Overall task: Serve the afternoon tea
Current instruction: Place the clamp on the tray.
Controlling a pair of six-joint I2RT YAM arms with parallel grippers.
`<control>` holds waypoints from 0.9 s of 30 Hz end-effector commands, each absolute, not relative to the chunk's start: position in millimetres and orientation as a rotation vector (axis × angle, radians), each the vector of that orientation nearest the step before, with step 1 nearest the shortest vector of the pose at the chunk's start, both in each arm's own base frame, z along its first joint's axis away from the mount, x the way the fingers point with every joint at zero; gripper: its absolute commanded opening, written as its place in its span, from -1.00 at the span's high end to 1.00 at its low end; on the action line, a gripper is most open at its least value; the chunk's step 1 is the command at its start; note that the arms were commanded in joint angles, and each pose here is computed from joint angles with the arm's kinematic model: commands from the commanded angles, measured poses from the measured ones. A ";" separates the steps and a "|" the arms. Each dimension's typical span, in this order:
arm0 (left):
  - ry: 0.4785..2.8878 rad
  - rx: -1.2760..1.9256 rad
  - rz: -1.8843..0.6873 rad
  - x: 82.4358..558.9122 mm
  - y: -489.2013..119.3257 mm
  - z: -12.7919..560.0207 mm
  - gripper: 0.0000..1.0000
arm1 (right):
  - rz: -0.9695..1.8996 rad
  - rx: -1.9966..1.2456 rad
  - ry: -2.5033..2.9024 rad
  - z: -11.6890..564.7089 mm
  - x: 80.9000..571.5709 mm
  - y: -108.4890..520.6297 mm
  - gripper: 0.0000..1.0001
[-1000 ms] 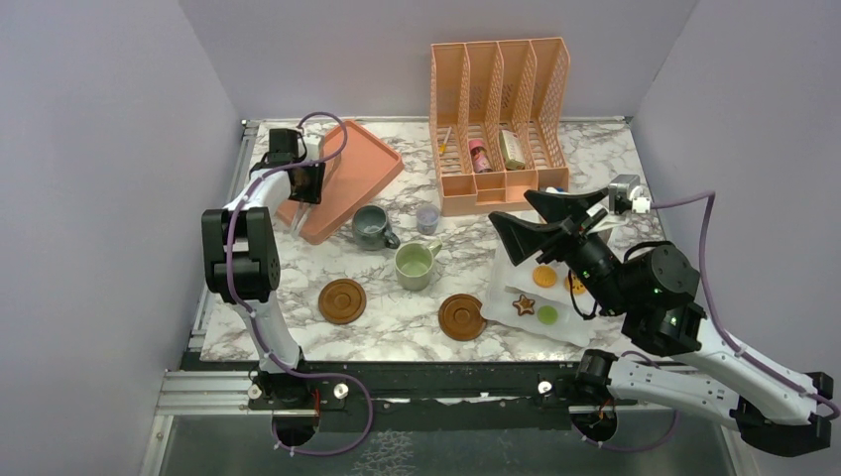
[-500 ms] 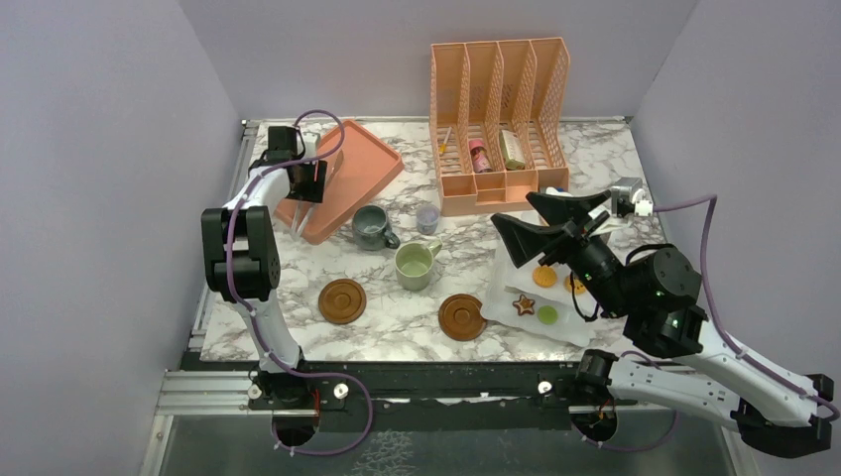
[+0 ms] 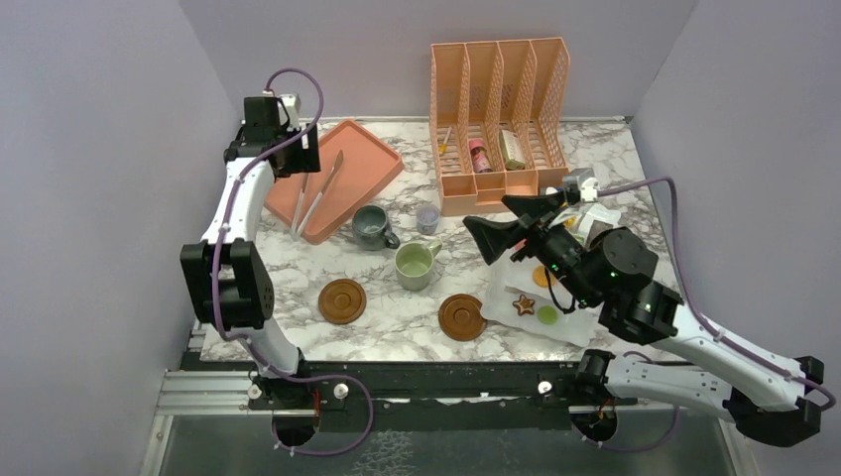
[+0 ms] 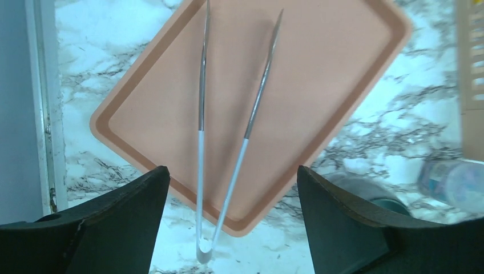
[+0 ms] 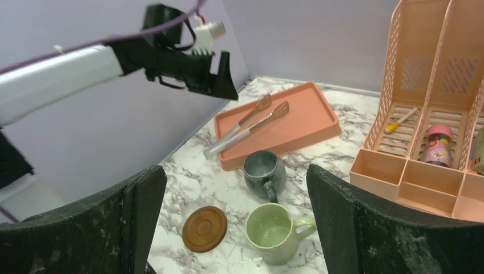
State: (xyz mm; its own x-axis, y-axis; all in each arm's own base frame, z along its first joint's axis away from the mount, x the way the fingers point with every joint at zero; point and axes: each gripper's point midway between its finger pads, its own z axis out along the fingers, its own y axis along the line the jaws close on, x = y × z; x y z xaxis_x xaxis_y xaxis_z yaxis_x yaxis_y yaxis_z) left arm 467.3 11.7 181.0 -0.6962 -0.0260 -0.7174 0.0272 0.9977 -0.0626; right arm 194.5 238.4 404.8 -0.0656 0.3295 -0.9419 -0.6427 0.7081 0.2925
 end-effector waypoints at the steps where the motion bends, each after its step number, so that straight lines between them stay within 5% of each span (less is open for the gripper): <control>1: 2.246 -0.055 -0.254 433.7 -13.3 232.5 -0.67 | 0.810 -0.326 1.474 400.8 193.9 249.6 -0.97; 17: 2.202 0.016 -0.385 332.4 -71.7 220.6 -0.74 | 0.730 -0.652 1.795 305.3 195.5 311.7 -0.65; 22: 2.156 -0.038 -0.389 318.7 -69.1 208.6 -0.96 | 0.722 -0.732 1.955 255.8 185.6 320.9 -0.16; 27: 2.147 -0.075 -0.350 313.0 -61.7 194.3 -0.97 | 0.689 -0.729 2.073 220.9 181.6 319.0 0.39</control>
